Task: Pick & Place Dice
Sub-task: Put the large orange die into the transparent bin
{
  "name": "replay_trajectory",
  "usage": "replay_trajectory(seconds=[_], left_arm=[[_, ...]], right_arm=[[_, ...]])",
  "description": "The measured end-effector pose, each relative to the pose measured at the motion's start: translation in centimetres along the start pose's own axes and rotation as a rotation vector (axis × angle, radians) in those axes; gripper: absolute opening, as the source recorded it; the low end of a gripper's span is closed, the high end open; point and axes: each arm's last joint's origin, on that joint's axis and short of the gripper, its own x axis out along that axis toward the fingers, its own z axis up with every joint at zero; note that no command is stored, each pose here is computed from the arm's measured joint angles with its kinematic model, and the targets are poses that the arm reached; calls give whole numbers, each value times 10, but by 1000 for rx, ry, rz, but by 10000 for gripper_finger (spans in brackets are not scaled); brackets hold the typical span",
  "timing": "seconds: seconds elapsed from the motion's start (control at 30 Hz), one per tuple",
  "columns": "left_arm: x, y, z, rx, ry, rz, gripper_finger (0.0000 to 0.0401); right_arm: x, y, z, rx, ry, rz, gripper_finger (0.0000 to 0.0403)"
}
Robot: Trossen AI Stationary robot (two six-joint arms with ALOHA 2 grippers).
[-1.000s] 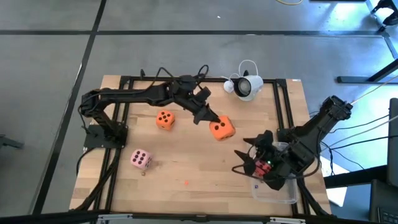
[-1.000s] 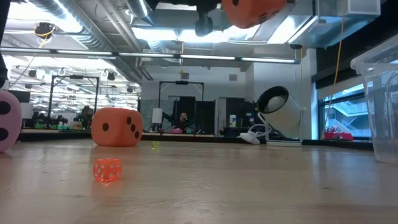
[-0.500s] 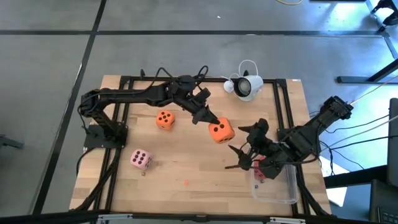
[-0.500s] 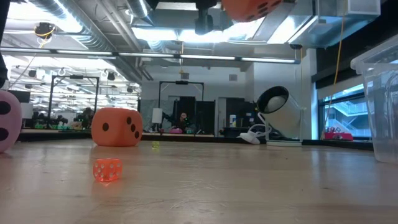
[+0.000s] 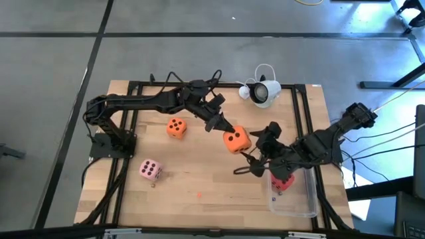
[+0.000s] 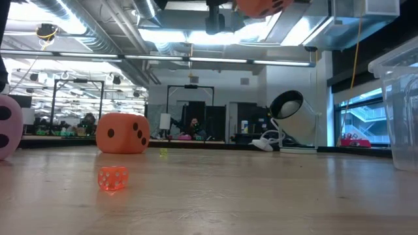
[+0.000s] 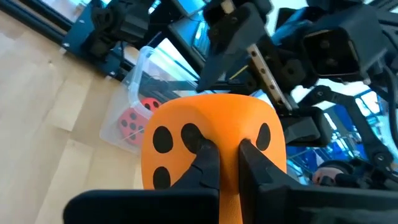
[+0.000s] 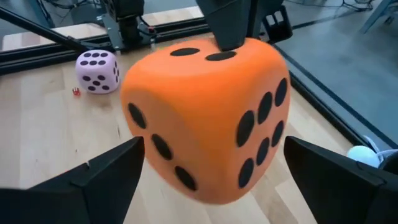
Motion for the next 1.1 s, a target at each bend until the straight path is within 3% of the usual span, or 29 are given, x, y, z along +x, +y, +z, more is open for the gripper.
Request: replay_trajectory(seconds=[0.3,0.73,0.9,1.1], left_arm=[[0,-3,1,13,-1,-40,1],[-1,-5,2,11,3,-52,1],[-1,-5,2,6,3,-52,1],[-1,-5,2,4,3,-51,1]], right_arm=[[13,-7,8,52,51,38,384],[19,-9,15,33,22,60,381],[20,-9,17,47,13,65,342],[20,-7,19,63,-7,75,256]])
